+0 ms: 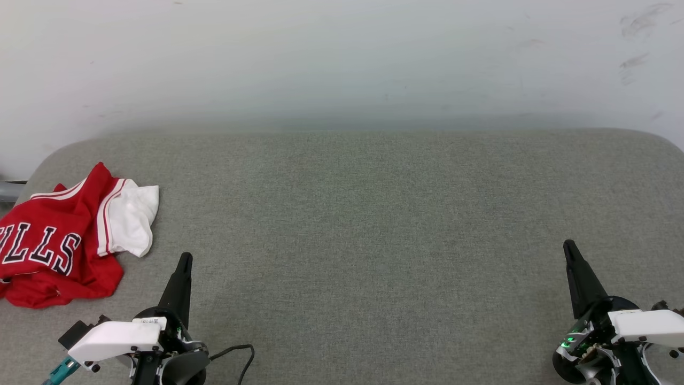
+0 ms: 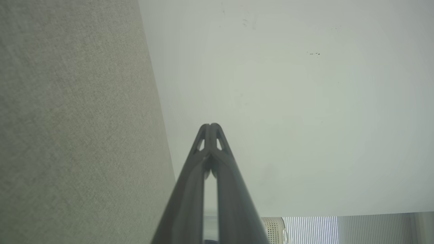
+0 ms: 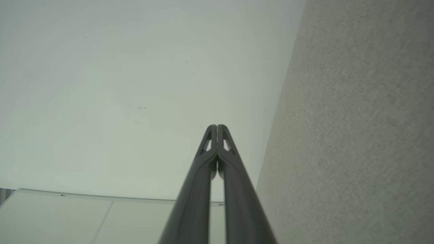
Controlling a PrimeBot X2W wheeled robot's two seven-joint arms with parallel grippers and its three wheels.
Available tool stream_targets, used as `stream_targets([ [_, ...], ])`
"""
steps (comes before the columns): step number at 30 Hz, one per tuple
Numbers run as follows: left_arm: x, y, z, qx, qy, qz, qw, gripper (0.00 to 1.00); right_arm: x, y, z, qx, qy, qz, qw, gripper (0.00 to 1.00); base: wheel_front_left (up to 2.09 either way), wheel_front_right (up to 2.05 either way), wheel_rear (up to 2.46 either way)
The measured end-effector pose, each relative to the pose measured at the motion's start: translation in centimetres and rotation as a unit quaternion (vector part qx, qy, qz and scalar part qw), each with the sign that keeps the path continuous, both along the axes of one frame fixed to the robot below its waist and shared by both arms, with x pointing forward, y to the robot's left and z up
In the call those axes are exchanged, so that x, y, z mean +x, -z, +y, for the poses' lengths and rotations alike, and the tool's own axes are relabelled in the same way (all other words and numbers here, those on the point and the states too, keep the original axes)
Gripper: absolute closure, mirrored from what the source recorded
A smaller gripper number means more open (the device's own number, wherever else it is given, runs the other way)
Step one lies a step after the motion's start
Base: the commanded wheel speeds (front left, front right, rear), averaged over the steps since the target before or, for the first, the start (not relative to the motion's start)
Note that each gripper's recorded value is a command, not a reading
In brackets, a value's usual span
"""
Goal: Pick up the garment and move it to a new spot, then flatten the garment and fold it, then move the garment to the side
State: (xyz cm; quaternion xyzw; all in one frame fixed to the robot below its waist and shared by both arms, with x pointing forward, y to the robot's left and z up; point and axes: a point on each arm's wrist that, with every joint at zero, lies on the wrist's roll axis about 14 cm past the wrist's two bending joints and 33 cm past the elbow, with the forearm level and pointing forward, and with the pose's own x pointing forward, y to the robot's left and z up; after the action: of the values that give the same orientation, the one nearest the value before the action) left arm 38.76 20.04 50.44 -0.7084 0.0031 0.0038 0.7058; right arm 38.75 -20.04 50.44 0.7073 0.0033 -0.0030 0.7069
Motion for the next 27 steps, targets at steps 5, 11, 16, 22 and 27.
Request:
stream_targets([
  [5, 0.0, 0.0, 0.0, 0.0, 0.0, 0.0, 1.0, 1.0, 0.0, 0.0, 0.0, 0.0, 0.0, 0.0, 1.0, 1.0, 0.0, 0.0, 0.0],
  [11, 0.0, 0.0, 0.0, 0.0, 0.0, 0.0, 1.0, 1.0, 0.0, 0.0, 0.0, 0.0, 0.0, 0.0, 1.0, 1.0, 0.0, 0.0, 0.0],
  [16, 0.0, 0.0, 0.0, 0.0, 0.0, 0.0, 1.0, 1.0, 0.0, 0.0, 0.0, 0.0, 0.0, 0.0, 1.0, 1.0, 0.0, 0.0, 0.0],
  [22, 0.0, 0.0, 0.0, 0.0, 0.0, 0.0, 1.0, 1.0, 0.0, 0.0, 0.0, 0.0, 0.0, 0.0, 1.0, 1.0, 0.0, 0.0, 0.0],
  [27, 0.0, -0.01, 0.0, 0.0, 0.0, 0.0, 1.0, 1.0, 0.0, -0.01, 0.0, 0.0, 0.0, 0.0, 1.0, 1.0, 0.0, 0.0, 0.0],
])
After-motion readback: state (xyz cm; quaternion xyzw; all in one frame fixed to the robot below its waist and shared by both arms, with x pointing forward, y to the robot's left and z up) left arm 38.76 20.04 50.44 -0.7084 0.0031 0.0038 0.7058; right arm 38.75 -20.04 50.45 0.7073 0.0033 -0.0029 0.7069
